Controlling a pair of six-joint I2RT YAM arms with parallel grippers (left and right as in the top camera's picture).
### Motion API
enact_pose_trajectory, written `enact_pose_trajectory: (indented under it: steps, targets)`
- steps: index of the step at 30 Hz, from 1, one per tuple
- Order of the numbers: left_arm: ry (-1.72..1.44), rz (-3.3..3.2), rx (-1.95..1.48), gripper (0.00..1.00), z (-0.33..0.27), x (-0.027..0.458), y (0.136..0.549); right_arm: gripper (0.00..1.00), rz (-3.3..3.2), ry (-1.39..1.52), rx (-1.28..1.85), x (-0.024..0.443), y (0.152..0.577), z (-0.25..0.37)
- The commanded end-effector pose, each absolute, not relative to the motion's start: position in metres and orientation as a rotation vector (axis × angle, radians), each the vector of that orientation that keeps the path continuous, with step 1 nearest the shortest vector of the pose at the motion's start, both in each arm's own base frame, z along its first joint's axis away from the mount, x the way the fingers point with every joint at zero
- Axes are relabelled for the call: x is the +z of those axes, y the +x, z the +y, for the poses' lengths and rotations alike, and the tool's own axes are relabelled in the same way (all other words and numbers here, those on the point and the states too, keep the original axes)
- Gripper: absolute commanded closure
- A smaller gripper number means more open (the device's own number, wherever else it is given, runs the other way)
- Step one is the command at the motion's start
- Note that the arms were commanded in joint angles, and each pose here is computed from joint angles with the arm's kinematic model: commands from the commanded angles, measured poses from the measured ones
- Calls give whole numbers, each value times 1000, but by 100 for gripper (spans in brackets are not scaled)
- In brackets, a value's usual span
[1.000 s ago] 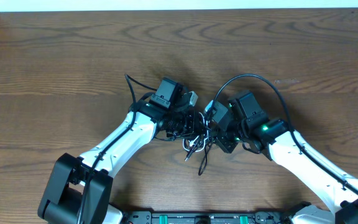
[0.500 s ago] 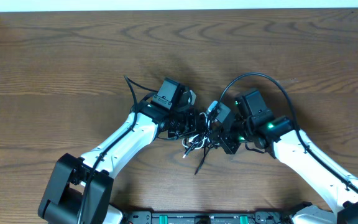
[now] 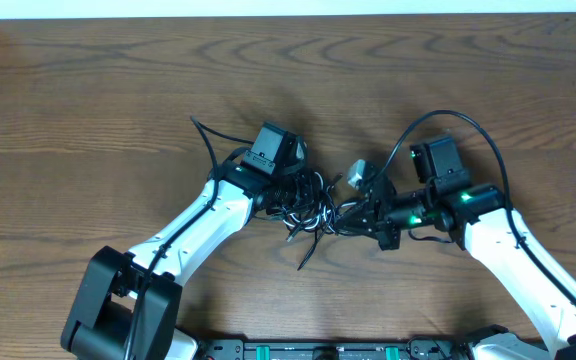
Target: Untangle cables
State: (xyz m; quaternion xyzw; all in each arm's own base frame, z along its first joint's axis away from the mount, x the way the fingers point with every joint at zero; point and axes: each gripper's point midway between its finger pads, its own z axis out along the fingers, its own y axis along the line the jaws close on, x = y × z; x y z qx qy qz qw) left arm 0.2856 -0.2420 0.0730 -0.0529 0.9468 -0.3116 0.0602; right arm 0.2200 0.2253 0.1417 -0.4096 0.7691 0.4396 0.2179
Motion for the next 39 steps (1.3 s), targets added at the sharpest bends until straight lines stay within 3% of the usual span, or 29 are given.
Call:
enact_pose_trajectory:
  steps: [1, 4, 7, 18, 28, 30, 31, 32, 33, 39]
  targets:
    - [-215, 2871, -960, 93, -243, 74, 288, 84, 2282, -1041, 1021, 122, 236, 209]
    - [-208, 2883, -1032, 93, -249, 78, 282, 66, 2314, -1036, 912, 114, 244, 205]
    - [-225, 2896, -1095, 93, -254, 81, 277, 56, 2338, -1016, 800, 108, 255, 204]
    - [-250, 2918, -1215, 92, -263, 89, 269, 59, 2427, -1053, 591, 80, 257, 205]
    - [-239, 2925, -1274, 93, -267, 93, 264, 60, 2453, -1070, 606, 63, 257, 215]
    - [-231, 2928, -1302, 92, -269, 95, 262, 64, 2456, -1056, 611, 62, 259, 217]
    - [-228, 2929, -1312, 92, -270, 96, 261, 74, 2452, -1056, 609, 61, 260, 218]
    - [-227, 2929, -1315, 92, -270, 96, 261, 91, 2449, -1053, 604, 62, 261, 218]
    - [-227, 2929, -1315, 92, -270, 96, 261, 99, 2447, -1047, 600, 62, 263, 217]
    - [-322, 2903, -1089, 92, -253, 80, 279, 99, 2450, -966, 697, 86, 255, 214]
